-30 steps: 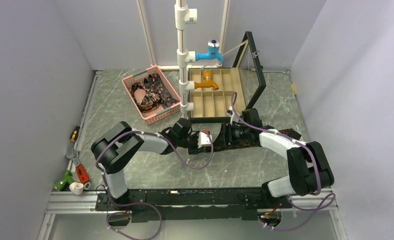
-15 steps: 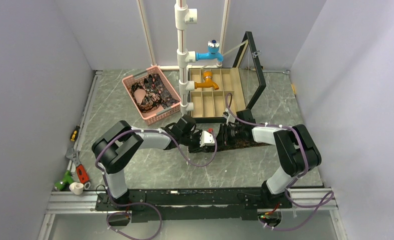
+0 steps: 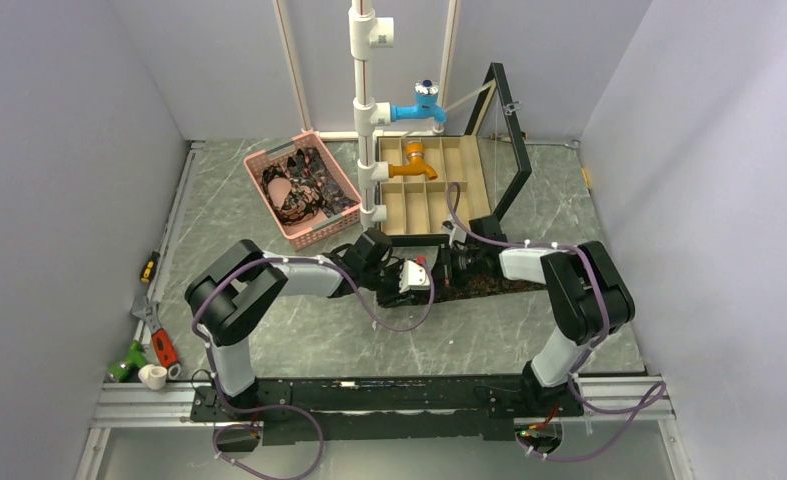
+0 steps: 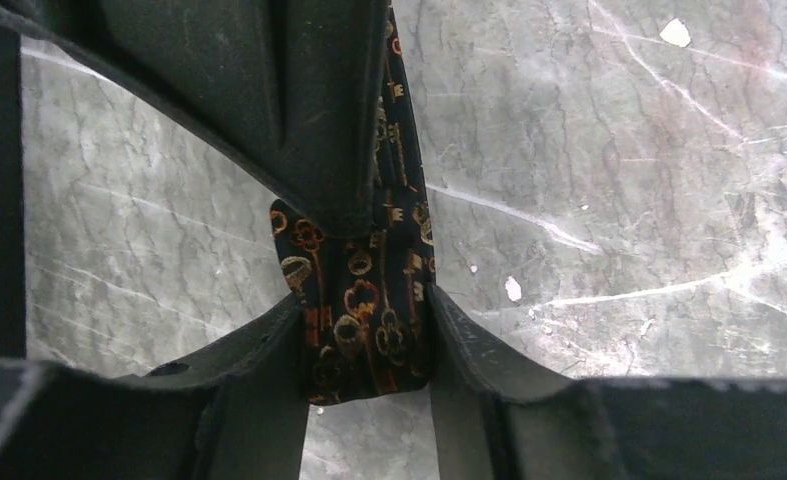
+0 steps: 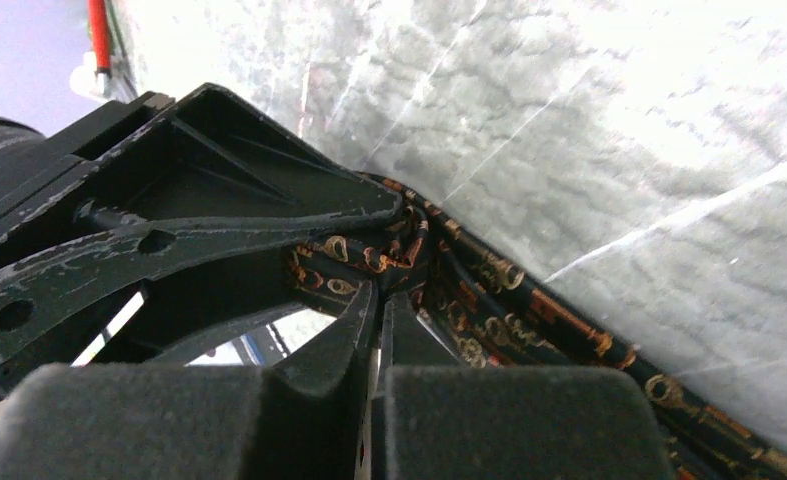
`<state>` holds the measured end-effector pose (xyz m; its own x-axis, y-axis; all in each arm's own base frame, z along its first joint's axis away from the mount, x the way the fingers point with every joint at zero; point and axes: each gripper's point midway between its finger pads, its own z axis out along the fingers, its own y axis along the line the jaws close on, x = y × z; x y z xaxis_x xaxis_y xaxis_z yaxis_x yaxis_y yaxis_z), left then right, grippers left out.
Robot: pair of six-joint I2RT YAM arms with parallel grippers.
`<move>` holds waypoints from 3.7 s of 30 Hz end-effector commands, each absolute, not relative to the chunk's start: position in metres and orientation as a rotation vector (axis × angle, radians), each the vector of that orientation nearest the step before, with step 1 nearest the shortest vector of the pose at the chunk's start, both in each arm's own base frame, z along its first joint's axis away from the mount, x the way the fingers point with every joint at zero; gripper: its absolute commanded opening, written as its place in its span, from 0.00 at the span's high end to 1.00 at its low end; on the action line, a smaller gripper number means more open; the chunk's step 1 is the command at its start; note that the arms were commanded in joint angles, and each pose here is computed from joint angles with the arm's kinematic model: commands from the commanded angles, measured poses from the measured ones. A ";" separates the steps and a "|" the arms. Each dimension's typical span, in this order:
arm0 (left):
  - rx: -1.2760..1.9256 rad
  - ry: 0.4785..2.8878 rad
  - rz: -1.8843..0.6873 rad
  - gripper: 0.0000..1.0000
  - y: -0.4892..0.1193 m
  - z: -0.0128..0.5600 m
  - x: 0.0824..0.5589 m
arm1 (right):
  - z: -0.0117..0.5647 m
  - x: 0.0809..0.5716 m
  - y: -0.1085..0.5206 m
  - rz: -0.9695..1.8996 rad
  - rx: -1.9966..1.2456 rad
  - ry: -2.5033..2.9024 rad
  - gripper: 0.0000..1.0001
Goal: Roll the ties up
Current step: Roll the tie at the center of the board.
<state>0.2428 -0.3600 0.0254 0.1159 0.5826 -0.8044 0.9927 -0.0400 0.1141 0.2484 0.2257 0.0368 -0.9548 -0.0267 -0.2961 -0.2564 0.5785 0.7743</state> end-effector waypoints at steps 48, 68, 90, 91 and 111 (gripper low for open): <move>1.700 1.712 -0.804 0.67 -0.330 -0.014 0.228 | 0.066 0.246 0.235 1.346 -0.270 2.541 0.42; 1.577 1.363 -0.955 0.11 -0.348 0.039 0.245 | 0.009 0.245 0.201 1.293 -0.096 2.733 1.00; 1.651 1.350 -1.015 0.59 -0.376 0.017 0.233 | 0.034 0.246 0.210 1.399 -0.157 2.658 0.80; 1.663 1.372 -1.020 0.63 -0.369 0.014 0.230 | 0.038 0.247 0.209 1.388 -0.162 2.650 0.72; 1.721 1.652 -1.047 0.66 -0.335 -0.002 0.216 | 0.041 0.257 0.242 1.274 -0.306 2.630 0.51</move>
